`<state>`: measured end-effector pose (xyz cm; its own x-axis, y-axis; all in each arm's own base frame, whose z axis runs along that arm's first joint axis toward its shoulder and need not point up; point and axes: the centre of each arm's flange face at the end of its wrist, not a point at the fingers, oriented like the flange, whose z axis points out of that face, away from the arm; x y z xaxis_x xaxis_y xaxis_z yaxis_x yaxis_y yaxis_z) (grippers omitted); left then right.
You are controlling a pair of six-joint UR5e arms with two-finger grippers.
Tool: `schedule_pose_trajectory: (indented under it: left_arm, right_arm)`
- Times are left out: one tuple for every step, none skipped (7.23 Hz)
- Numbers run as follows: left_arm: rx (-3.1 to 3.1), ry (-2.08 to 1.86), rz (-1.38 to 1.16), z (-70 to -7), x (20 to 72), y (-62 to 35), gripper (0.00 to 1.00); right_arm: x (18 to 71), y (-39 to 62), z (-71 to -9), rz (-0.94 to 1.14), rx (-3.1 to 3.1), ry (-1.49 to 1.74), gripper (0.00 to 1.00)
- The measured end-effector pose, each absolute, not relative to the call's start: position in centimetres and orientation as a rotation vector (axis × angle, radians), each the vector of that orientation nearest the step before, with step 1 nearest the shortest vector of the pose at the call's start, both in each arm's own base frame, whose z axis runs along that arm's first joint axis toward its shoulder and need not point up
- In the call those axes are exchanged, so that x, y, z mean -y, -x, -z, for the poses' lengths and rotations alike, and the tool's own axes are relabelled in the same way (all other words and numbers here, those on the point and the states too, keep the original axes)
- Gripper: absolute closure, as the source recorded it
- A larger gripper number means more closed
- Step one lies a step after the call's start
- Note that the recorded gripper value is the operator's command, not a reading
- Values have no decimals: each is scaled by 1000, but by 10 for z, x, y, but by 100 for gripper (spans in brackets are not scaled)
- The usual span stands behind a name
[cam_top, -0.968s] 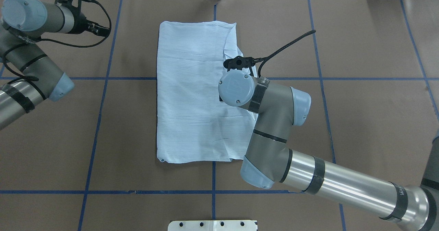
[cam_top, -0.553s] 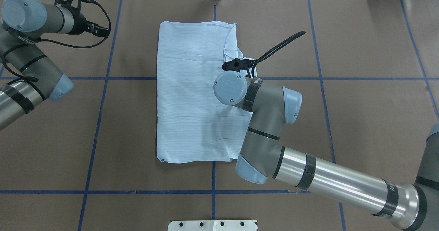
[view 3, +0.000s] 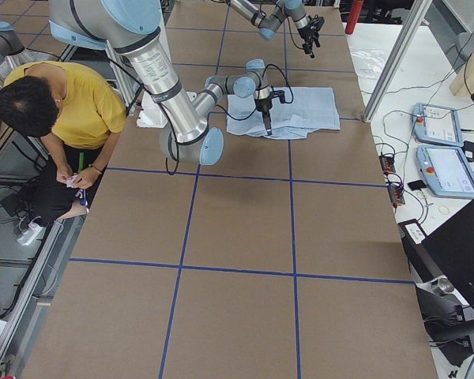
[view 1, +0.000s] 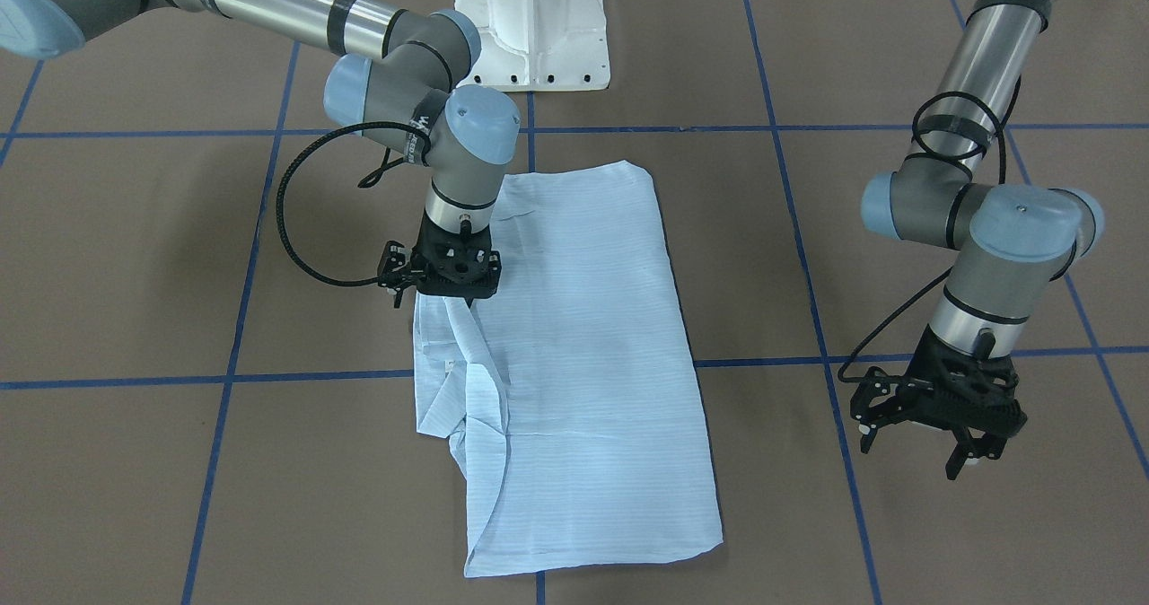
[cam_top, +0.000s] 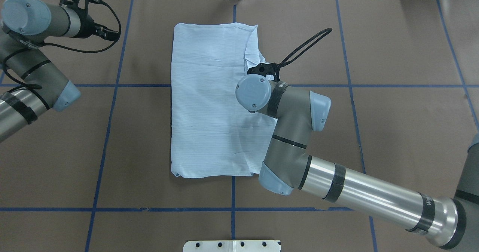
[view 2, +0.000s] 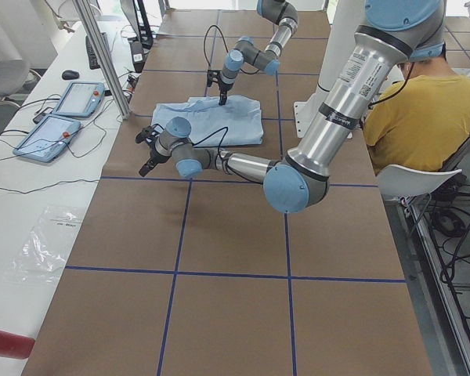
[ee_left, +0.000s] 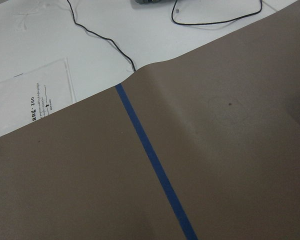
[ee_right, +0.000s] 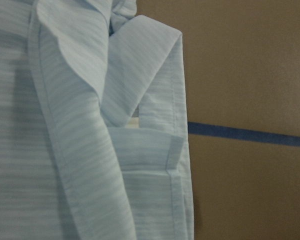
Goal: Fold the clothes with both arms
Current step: 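Withdraw the right gripper while the left gripper moves to the shirt's nearest corner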
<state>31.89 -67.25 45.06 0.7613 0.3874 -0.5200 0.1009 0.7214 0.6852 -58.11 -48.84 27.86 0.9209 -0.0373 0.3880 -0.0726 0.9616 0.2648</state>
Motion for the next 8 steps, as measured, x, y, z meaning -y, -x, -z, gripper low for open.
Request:
schedule_pose_trajectory:
  left_arm:
    - [-703,-764,-173,-450,672,-319,0]
    - [-704,-765,-172,-449,672,-319,0]
    - [-713,-762,-163,-447,671,-319,0]
    - [-762,-743,-142,-437,666,-323,0]
    - [-845,-706,-118,-421,653,-331,0]
    - [-947,-656,-96,-399,621,-348,0]
    - [-1030,-603,-84,-374,579,-367,0]
    - [-1088,-541,-68,-346,535,-388,0]
  right_arm:
    - [513,553,-292,-3,359,-263,0]
    - [540,513,-313,13,325,-247,0]
    - [558,466,-334,32,311,-240,0]
    - [562,424,-340,41,340,-239,0]
    - [555,399,-327,27,406,-235,0]
    - [542,383,-306,-22,498,-239,0]
    - [531,374,-298,-78,593,-249,0]
    - [518,367,-306,-133,701,-268,0]
